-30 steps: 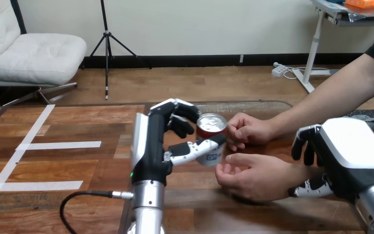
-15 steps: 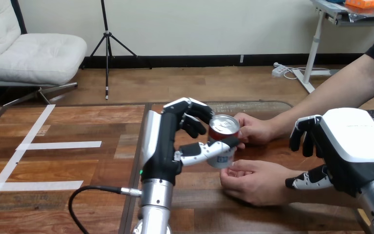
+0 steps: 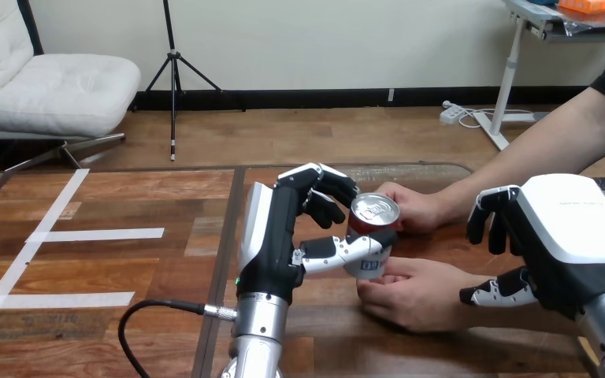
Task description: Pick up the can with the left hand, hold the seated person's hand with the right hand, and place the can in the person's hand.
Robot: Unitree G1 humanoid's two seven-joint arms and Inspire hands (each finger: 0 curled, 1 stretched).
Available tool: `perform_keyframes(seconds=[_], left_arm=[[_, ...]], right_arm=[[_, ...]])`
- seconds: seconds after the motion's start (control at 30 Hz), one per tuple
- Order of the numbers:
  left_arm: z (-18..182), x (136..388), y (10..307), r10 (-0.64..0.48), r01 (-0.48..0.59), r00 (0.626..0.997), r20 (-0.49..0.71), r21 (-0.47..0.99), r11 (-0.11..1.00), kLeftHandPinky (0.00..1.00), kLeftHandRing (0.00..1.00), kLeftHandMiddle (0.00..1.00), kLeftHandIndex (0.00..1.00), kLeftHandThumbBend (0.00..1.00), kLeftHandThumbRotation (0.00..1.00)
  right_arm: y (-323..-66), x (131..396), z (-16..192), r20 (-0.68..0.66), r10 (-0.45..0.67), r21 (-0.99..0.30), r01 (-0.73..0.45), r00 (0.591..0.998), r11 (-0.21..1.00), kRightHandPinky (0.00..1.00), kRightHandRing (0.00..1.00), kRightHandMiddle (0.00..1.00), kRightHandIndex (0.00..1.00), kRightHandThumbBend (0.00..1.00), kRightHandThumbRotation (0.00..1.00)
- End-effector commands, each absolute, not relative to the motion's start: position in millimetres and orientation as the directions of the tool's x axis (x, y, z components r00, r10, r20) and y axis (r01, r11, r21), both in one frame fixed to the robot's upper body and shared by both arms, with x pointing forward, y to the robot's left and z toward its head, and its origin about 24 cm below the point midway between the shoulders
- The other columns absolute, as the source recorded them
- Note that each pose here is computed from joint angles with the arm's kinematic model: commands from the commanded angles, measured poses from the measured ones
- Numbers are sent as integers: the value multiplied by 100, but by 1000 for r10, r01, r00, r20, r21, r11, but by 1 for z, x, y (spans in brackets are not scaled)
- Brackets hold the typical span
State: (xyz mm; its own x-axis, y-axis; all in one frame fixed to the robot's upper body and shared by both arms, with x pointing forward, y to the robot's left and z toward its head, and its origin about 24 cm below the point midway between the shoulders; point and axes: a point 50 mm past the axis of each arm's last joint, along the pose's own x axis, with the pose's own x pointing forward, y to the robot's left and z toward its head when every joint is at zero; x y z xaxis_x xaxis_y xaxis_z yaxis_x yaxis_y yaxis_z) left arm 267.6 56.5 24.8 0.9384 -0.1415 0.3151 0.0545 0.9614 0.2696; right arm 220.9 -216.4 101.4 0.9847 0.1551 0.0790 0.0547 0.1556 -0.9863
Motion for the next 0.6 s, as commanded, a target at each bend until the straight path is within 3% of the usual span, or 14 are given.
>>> perform_keyframes(seconds=[0.0,0.57], left_arm=[[47,271,32,-145,79,906,397,179,981,38,41,44,46,55,0],[47,271,33,-148,85,904,400,170,982,38,40,44,46,54,0]], right_arm=[[-213,223,119,171,160,-975,143,972,172,29,33,38,44,95,0],[-213,220,121,160,158,-978,135,974,158,29,34,39,43,95,0]])
